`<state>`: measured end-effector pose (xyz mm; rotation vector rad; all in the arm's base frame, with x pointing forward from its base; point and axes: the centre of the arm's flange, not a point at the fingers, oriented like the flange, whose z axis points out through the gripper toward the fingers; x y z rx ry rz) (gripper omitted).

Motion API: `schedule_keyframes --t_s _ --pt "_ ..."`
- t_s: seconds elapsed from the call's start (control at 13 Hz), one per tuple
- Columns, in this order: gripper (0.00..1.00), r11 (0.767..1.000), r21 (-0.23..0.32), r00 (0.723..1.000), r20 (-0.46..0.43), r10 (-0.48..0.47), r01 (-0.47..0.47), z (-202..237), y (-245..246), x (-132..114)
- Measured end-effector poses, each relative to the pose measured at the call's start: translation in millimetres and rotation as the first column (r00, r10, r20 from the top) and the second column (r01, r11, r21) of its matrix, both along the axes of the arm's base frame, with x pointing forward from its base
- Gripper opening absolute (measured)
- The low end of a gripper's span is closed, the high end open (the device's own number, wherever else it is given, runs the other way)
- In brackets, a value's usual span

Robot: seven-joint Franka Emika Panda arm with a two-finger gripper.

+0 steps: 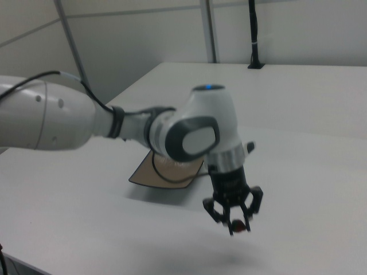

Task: Strawberries on a ceramic plate
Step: 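Lift the held strawberry off the table, then carry the strawberry over the brown ceramic plate and lower it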

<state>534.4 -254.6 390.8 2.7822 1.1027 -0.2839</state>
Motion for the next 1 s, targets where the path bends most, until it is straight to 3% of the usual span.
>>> schedule_keyframes --t_s 0.15,0.31,0.62,1.0 --pt "0.38 0.996 0.084 0.999 0.026 -0.047 0.044 39.1 15.3 11.1" --pt "0.38 0.985 0.133 0.991 0.06 -0.117 0.108 71.2 30.6 23.3" --pt "0.38 0.944 0.153 0.939 0.144 -0.313 0.292 103.5 100.4 58.7" --pt "0.38 0.878 0.187 0.869 0.158 -0.469 0.44 108.6 184.2 78.1"
